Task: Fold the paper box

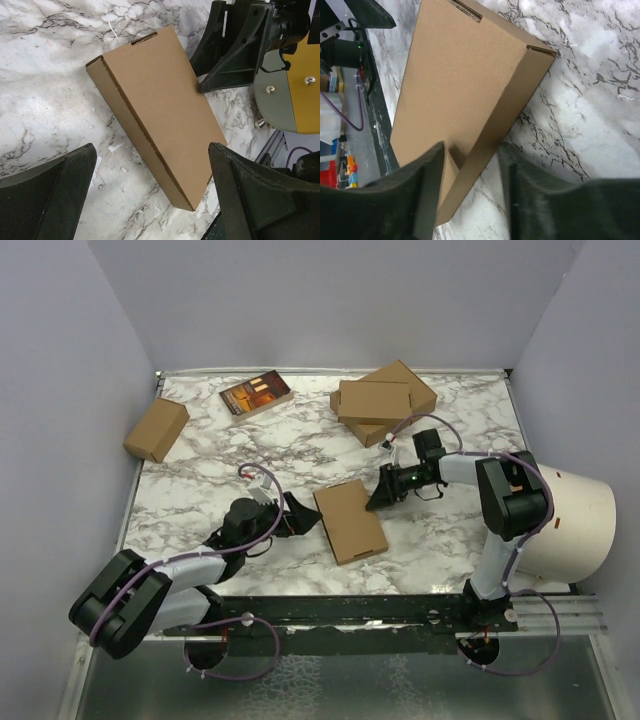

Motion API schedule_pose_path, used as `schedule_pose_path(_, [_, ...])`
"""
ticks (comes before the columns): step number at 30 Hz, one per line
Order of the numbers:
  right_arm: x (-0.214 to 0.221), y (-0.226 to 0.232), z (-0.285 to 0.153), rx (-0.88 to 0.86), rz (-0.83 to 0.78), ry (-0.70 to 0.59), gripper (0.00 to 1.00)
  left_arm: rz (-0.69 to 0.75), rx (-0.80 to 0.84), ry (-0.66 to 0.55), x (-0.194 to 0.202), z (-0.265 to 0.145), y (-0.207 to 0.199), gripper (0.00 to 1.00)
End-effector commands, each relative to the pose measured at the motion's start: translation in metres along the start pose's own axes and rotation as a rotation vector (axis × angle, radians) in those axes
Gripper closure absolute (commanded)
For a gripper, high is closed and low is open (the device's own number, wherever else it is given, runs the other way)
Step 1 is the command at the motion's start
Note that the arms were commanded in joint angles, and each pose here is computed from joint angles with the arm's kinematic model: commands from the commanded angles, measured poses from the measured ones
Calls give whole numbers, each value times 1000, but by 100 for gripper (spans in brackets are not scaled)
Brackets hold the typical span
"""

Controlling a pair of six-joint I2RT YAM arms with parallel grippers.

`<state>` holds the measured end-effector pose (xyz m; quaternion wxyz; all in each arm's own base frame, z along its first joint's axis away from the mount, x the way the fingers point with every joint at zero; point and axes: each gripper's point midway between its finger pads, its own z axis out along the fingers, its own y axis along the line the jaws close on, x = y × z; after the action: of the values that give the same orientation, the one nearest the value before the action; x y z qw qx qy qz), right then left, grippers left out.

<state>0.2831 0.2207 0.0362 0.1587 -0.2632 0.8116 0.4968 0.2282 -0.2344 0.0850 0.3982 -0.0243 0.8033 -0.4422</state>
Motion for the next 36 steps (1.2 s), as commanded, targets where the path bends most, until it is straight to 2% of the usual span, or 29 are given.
schedule_pose_path(1, [-1, -5, -1, -9, 53, -7, 61, -7, 38, 14, 3, 2, -5, 3])
schedule_pose_path(9, [13, -25, -8, -29, 165, 13, 78, -66, 35, 56, 18, 7, 0, 3])
schedule_pose_path(26, [17, -34, -9, -15, 194, 12, 82, -230, -6, 33, 31, 34, -4, 3])
schedule_pose_path(36, [20, -38, -8, 2, 202, 22, 83, -332, -2, 18, 42, 49, -5, 19])
